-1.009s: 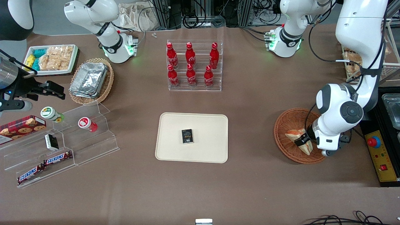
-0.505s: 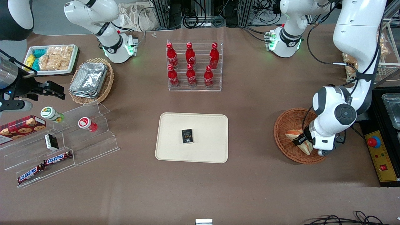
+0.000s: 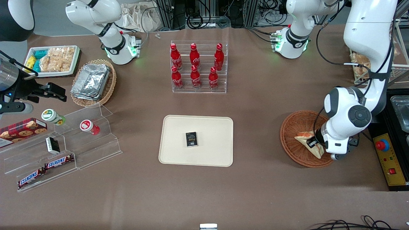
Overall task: Place sandwich from basket to tray
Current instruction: 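Close the left gripper on the sandwich and lift it from the basket, then carry the held sandwich over to the cream tray beside the black packet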
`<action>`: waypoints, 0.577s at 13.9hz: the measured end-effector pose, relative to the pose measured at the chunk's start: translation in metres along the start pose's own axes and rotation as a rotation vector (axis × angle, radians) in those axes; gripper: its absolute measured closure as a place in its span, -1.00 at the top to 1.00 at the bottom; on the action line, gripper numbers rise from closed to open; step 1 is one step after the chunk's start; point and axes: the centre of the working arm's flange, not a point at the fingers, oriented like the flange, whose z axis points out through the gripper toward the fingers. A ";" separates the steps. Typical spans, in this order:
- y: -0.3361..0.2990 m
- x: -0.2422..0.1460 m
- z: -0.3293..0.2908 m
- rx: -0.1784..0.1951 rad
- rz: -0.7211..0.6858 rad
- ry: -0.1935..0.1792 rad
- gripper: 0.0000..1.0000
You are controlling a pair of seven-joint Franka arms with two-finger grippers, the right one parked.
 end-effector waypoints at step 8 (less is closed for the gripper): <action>0.038 -0.023 -0.179 0.091 0.061 -0.086 -0.44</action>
